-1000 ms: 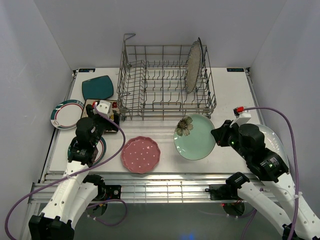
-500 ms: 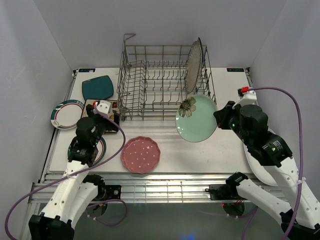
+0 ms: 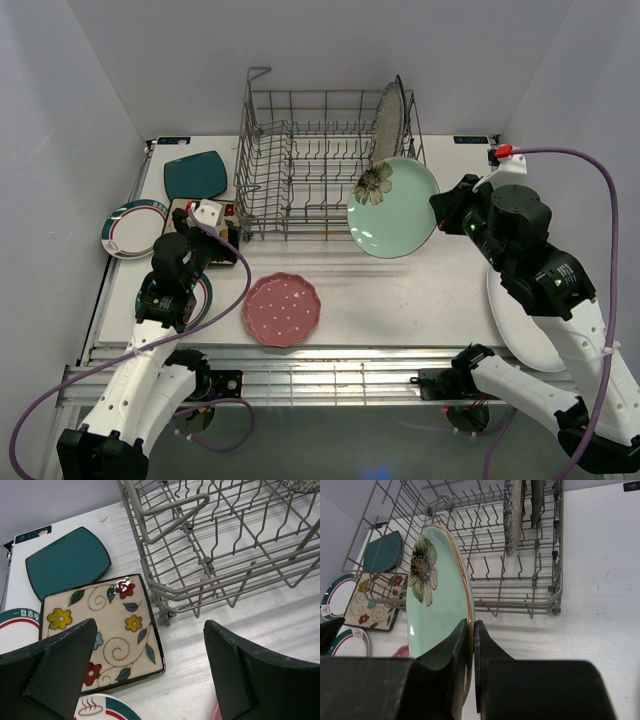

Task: Load the plates into the dish rack
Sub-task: Pick up the plate from the corner of the board, then insert the plate into the dish rack.

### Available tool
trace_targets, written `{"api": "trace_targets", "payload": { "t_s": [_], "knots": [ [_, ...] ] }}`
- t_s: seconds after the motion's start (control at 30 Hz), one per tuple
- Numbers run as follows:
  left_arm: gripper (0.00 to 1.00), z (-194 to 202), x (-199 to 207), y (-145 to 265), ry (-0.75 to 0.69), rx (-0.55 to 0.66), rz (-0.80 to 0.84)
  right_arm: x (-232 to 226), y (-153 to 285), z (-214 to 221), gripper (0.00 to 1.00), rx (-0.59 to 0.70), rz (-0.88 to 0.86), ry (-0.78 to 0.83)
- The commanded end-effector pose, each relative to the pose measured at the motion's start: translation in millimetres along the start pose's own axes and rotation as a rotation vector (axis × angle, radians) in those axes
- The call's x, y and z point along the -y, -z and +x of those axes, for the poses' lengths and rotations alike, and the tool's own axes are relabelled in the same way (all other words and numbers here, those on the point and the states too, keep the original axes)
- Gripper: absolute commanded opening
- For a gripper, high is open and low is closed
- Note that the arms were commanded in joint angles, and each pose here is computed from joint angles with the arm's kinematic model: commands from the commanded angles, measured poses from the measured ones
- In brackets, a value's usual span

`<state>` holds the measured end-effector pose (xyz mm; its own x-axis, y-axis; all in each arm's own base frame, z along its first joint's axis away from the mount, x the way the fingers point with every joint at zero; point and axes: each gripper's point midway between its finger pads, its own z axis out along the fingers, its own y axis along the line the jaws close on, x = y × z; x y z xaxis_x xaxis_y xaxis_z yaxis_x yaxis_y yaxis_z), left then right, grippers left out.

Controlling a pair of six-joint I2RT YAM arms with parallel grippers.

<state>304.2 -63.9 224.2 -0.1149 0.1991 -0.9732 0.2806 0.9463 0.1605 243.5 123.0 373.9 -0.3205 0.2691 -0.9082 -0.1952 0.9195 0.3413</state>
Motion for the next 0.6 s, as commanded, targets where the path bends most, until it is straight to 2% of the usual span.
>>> {"api": "trace_targets", "payload": {
  "t_s": [0.0,0.27,0.57],
  "knots": [
    [0.98,-17.1,-0.4,1.5,0.006,0.035,0.009,-29.7,17.3,-86.3,0.08,0.274,-0.097,-0.101],
    [0.98,-17.1,-3.0,1.9,0.008,0.040,-0.008,-25.7,-0.4,-114.8,0.08,0.390,-0.026,-0.113],
    [0.98,-16.5,-3.1,3.4,0.009,0.038,-0.009,-32.1,-38.7,-124.4,0.08,0.422,0.015,-0.086]
  ]
}}
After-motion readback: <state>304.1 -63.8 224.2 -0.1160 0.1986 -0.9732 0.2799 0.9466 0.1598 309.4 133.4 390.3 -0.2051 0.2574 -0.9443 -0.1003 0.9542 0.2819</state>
